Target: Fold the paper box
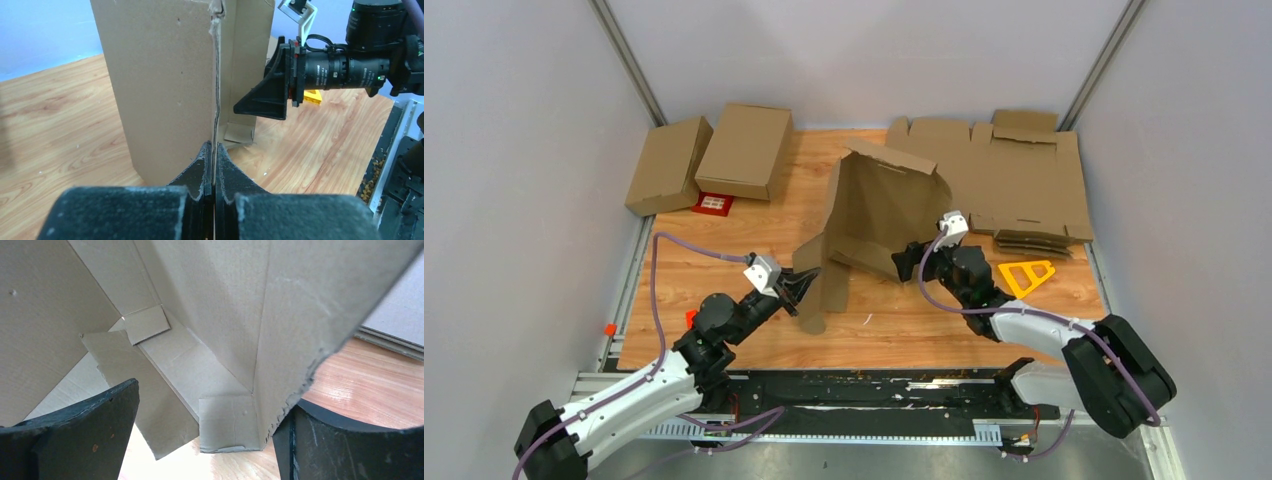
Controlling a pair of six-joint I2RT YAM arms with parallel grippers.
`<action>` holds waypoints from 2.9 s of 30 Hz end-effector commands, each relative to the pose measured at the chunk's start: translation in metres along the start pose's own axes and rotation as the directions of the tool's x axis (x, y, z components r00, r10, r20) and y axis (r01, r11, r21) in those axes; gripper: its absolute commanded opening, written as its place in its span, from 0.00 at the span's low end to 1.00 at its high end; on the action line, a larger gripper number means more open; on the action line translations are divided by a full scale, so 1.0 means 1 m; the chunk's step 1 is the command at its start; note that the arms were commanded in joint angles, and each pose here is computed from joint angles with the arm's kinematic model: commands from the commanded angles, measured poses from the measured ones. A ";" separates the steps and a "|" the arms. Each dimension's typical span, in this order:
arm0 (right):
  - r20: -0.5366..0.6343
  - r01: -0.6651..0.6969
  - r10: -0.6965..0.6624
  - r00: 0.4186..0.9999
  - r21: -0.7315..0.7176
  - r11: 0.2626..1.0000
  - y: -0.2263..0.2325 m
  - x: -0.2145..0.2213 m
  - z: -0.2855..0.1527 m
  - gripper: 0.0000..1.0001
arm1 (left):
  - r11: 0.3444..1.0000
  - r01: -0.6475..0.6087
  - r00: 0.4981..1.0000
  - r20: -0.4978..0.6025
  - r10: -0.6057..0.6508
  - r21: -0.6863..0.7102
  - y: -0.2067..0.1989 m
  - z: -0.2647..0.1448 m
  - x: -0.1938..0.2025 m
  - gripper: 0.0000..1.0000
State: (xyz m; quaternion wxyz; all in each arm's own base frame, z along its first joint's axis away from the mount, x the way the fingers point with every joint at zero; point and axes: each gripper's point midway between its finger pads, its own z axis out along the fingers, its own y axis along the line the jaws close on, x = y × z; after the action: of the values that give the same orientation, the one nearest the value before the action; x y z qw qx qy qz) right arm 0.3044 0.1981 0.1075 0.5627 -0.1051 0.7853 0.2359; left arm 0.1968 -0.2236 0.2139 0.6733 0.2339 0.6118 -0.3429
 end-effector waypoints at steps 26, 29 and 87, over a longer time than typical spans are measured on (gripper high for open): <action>-0.274 0.338 -0.298 0.914 0.113 0.934 0.044 0.063 0.020 1.00 | 1.000 0.028 1.000 0.007 -0.028 0.013 -0.005 0.005 -0.010 0.00; -0.332 0.372 -0.330 0.884 0.071 0.925 0.049 0.076 0.018 1.00 | 1.000 0.022 1.000 0.003 -0.022 0.000 -0.002 0.004 -0.009 0.00; -0.178 -0.322 0.381 0.907 0.286 0.902 -0.027 0.031 0.029 0.92 | 0.992 0.123 0.970 -0.206 -0.128 -0.034 -0.004 -0.031 0.034 0.00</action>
State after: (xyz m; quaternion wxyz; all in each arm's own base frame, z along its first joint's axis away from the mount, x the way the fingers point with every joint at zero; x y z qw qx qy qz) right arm 0.3139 0.1991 0.0548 0.3970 0.1052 0.8764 0.2516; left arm 0.1767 -0.2124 0.2106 0.6206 0.2120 0.6579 -0.3702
